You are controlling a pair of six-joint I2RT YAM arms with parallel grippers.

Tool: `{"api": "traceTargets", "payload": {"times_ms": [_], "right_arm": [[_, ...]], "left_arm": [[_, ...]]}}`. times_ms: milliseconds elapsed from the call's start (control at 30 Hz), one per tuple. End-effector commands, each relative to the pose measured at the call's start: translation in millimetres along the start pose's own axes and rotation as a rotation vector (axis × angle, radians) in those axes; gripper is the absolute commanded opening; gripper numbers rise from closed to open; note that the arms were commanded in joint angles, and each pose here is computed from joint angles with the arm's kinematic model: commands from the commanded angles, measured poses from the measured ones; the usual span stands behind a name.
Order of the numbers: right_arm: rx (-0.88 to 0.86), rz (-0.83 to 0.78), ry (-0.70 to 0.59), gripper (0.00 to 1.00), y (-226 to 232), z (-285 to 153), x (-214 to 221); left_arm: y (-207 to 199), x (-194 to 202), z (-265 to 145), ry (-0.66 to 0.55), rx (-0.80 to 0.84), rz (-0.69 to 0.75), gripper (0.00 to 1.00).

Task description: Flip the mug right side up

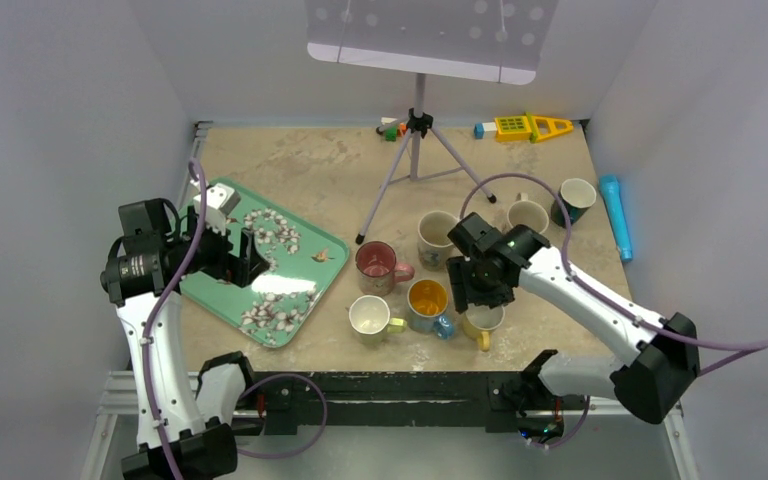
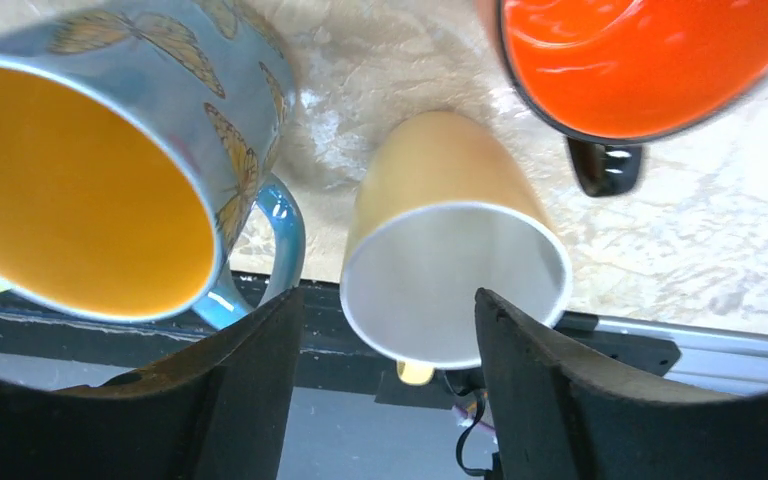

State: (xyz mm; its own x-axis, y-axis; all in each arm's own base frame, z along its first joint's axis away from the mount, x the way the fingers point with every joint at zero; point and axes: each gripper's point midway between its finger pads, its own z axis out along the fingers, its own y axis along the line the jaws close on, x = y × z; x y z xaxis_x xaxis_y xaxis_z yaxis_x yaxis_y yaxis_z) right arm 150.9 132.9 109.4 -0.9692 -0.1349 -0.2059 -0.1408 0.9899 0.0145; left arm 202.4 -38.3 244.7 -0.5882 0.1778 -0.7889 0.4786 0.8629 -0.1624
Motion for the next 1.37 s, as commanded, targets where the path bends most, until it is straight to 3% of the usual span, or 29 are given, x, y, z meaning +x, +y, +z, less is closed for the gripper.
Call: {"api": "traceTargets", "payload": {"times_ms": [0, 167, 300, 433, 567, 800, 967, 1333], "right_arm": [[0.061, 0.059, -0.180, 0.69, -15, -43, -32], [-0.074, 0.118, -0.622, 0.83, 3, -103, -135], [0.009, 0.331, -0.961, 0.85, -58, -137, -202], [0.134, 0.549, -1.242, 0.92, -133, -160, -215], [0.295, 0.696, -1.425, 0.99, -202, -171, -193], [0.520, 0.824, -1.514, 0.99, -246, -143, -143], [0.444, 0.766, -1.529, 0.99, -234, -115, -134], [0.358, 0.717, -1.580, 0.99, -222, -117, -134]], "left_arm": [[1, -14, -2, -0.047, 0.002, 0.048, 1.00], [16, -22, 9, -0.096, -0.042, 0.017, 1.00], [59, -20, 27, -0.154, -0.204, 0.016, 1.00], [107, -12, 39, -0.203, -0.405, 0.023, 1.00], [125, 1, 56, -0.241, -0.458, -0.009, 1.00], [155, 13, 75, -0.322, -0.556, -0.122, 1.00], [154, 22, 85, -0.325, -0.533, -0.156, 1.00], [144, 23, 81, -0.366, -0.519, -0.093, 1.00]]}}
